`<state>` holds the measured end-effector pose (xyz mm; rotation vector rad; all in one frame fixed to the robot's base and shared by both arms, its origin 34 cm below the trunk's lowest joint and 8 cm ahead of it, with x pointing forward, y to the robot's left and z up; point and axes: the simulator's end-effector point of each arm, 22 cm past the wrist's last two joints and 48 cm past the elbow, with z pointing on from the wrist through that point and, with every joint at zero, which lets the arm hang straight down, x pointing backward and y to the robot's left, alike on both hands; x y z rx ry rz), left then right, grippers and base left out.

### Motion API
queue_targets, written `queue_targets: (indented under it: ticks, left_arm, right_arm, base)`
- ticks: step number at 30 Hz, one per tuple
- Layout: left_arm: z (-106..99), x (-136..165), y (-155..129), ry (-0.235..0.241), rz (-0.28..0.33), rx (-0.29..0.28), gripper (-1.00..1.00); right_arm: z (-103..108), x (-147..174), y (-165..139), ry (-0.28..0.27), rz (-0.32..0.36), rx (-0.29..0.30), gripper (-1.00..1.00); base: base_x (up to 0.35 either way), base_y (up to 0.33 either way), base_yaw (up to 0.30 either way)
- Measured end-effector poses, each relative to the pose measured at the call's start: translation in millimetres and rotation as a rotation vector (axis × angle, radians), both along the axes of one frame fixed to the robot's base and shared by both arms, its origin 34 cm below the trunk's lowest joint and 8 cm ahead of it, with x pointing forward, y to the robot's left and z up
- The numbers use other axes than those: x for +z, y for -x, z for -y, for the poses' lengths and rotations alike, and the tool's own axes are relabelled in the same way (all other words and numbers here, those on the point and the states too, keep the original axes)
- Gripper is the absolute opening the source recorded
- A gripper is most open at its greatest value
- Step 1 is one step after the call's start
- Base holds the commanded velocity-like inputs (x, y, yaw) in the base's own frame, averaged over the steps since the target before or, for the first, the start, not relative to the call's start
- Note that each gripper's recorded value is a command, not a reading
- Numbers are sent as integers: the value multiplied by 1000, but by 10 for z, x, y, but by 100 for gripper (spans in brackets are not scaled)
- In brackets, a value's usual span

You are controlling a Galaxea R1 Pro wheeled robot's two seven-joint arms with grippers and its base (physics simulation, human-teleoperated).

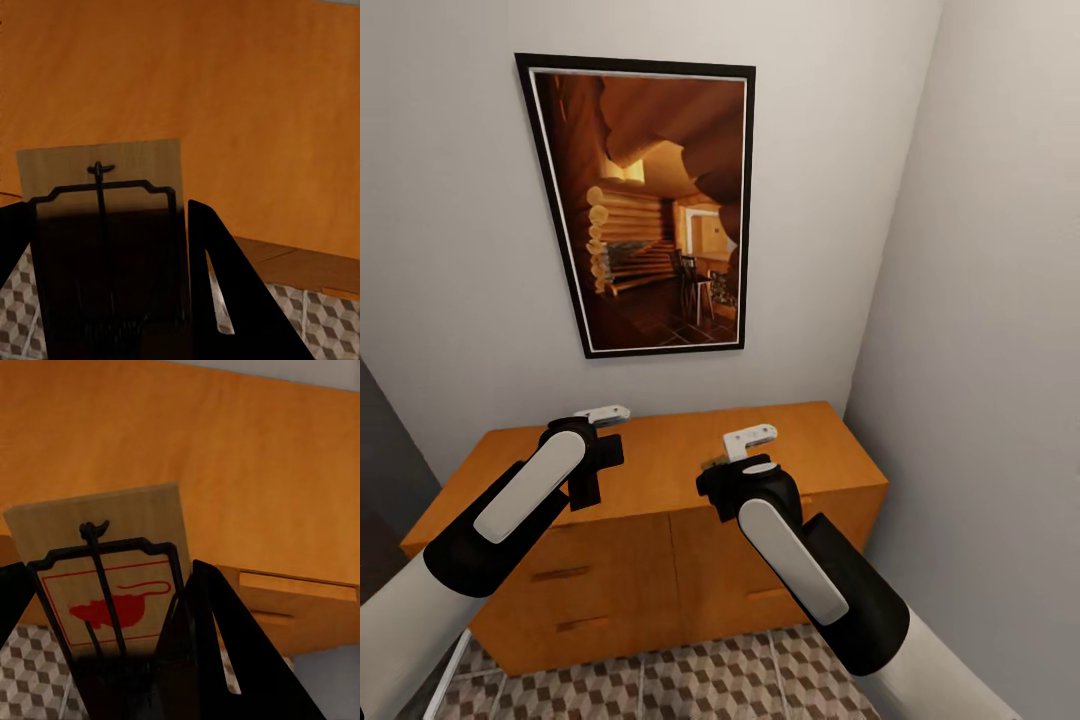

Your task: Take the four mousetraps from the cabinet in the bathroom and place them on the bathroom floor. Make sure all four end up on the same floor surface, and ensure that at least two of them are either under or directly next to the same bathroom sink.

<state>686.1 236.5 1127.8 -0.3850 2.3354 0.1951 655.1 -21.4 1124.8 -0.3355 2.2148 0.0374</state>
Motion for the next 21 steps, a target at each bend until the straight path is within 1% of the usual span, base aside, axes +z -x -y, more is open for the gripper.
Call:
queue_targets:
  ticks: [3,11,21]
  left_arm:
    - [2,-2,0,-1,0,-1,-100]
    - [63,-45,24,-19,-8,-22,-100]
    - [87,-60,36,-27,-11,-31,-100]
  right_arm:
    - [0,-15,8,1,-3,0,-100]
    - [1,-34,16,1,-6,0,-100]
    - [7,-39,19,1,-7,-1,-100]
  base:
    - [-33,0,0]
    - [-148,0,0]
    - [-30,0,0]
